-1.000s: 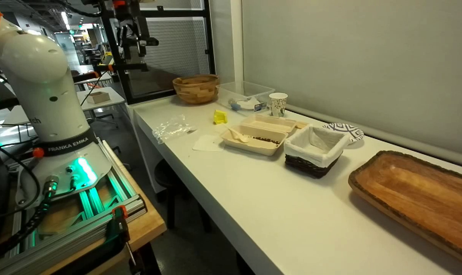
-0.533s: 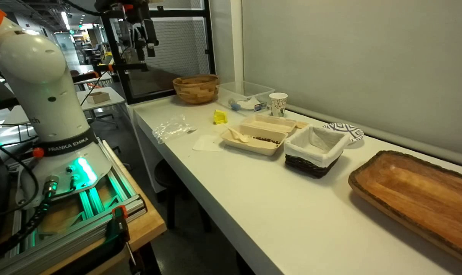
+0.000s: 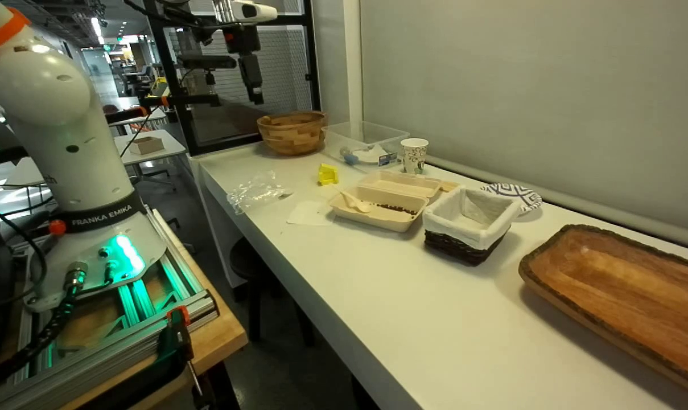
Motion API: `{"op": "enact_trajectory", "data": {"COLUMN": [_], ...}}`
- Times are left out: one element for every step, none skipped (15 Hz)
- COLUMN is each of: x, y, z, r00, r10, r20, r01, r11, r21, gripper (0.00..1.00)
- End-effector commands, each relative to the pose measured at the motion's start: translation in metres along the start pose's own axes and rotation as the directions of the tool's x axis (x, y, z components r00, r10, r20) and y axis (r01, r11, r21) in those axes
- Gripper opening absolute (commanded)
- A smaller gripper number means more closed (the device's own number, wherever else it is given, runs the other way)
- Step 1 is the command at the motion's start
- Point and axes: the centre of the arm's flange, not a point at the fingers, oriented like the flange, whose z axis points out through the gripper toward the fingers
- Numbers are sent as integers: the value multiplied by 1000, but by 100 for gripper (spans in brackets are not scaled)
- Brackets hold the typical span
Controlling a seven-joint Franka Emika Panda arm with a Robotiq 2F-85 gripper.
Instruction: Pick up the yellow object from the counter and put it in the wooden bowl
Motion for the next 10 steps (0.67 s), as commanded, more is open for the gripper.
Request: {"op": "enact_trajectory", "data": {"x": [24,29,35,39,44,48,52,56,60,63], "y": [-10,-12,-14,-16,-18,-20,-23,-25,-27,-28], "z": [34,43,52,60,69,78,87,96,107,115], "r00": [993,990,988,985,983,981,981,980,979,979], "r10": [117,135,156,172,182,191,194,198,201,201], "r20": [-25,-25,-25,-24,-24,-26,-30,-33,-34,-33], "r01": [-115,-132,-152,-168,-178,-187,-189,-193,-195,-195], "r11": [990,987,983,980,977,975,974,973,972,971], "r21": [77,89,101,108,117,121,126,128,135,139], "gripper": [100,100,100,100,100,100,100,100,100,100]}}
